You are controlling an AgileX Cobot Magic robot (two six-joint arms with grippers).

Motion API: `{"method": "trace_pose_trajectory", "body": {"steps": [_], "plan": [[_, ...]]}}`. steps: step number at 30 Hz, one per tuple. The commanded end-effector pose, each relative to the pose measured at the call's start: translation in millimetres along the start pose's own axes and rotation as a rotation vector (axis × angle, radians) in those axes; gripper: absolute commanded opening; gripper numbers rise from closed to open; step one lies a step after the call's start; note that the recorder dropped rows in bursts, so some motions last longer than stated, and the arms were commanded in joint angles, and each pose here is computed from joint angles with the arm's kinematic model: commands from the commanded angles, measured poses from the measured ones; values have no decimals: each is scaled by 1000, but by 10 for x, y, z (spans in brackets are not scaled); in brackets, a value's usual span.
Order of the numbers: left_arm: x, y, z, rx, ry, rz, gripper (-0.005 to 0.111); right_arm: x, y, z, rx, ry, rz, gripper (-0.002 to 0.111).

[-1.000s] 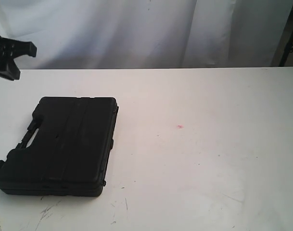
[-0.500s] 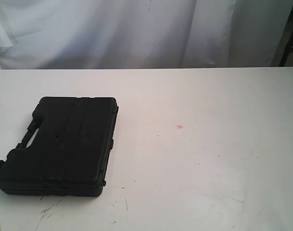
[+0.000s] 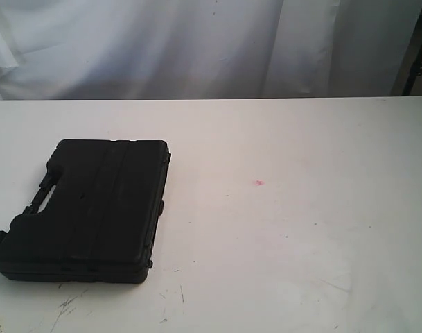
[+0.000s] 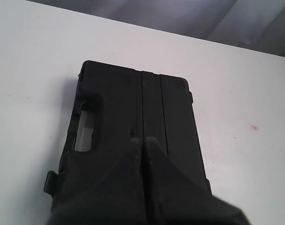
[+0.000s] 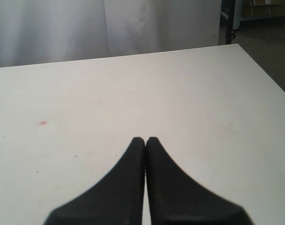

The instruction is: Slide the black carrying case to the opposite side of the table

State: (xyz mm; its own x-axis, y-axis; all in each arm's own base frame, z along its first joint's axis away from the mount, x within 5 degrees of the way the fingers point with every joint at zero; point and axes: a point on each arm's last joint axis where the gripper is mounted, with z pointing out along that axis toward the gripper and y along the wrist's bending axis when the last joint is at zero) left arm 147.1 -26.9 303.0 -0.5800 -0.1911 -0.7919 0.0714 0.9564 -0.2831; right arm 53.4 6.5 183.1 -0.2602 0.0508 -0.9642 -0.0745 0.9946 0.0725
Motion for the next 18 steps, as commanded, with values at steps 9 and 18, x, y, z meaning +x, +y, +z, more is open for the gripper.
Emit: {"method": "trace_pose_trajectory", "body": {"steps": [9,18], "plan": [[235,-18,-293,47,-38,-7,0,11,0,0,-2,0,-2,0],[192,-12,-318,38,-98,16,0,9,0,0,-2,-2,-2,0]]}}
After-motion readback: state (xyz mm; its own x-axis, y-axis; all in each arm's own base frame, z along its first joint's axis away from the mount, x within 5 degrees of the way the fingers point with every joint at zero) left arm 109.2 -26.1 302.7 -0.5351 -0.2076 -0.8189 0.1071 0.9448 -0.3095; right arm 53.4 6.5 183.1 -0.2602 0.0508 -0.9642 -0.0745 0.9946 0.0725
